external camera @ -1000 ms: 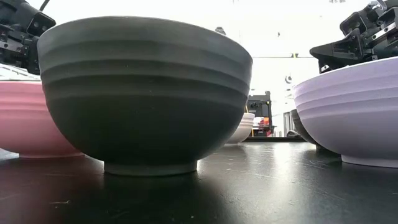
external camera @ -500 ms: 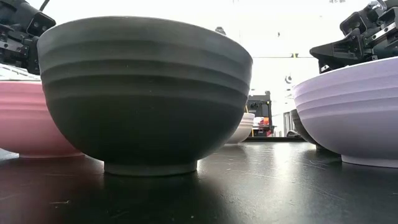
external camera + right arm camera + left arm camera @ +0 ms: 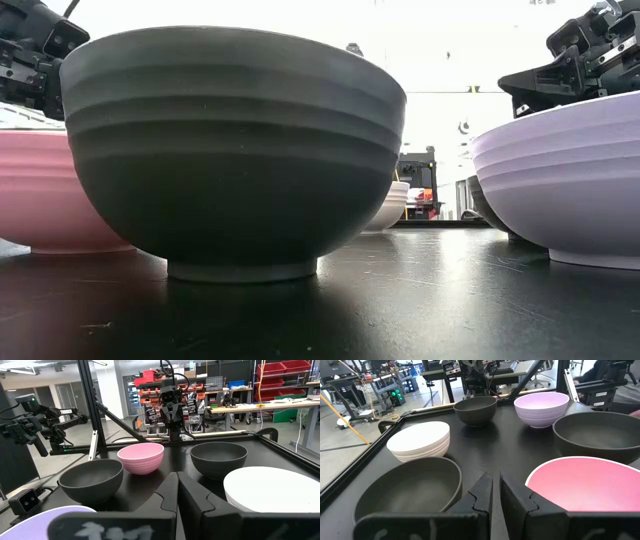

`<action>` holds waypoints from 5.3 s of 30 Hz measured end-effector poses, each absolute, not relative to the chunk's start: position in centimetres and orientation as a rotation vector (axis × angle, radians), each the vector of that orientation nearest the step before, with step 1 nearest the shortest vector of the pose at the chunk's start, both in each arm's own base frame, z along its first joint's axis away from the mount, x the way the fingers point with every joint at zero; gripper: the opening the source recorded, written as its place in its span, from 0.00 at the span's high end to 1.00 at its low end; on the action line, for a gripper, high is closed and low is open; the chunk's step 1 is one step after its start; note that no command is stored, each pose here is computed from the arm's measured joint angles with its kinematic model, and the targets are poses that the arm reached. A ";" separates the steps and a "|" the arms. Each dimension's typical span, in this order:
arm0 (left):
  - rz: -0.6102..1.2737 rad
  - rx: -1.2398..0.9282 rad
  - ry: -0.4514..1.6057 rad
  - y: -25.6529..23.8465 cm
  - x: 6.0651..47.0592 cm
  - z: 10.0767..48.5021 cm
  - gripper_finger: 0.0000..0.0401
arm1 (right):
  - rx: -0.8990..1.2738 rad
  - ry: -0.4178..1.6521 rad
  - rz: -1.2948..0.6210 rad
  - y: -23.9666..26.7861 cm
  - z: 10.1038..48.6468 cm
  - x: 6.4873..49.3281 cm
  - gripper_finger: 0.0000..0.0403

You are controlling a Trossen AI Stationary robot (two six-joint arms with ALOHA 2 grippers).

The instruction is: Nest bowls inside each other

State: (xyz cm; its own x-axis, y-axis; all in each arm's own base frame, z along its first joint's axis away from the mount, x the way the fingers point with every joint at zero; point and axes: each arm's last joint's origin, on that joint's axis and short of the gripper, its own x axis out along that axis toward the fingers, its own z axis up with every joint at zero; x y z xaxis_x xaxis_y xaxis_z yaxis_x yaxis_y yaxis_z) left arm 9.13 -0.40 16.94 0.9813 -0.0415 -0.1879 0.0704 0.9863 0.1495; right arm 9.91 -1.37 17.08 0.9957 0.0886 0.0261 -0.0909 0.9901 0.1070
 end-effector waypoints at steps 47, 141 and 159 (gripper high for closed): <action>-0.057 0.156 0.185 -0.4 9.1 16.9 0.91 | 0.108 -0.022 0.090 -1.4 17.1 9.9 1.00; 0.137 0.060 -0.199 0.2 6.9 29.5 0.23 | 0.084 0.348 -0.433 -2.8 30.5 9.2 0.28; 0.225 0.065 -0.008 0.4 8.5 32.6 0.22 | 0.264 0.391 -0.717 -3.0 27.6 6.8 0.29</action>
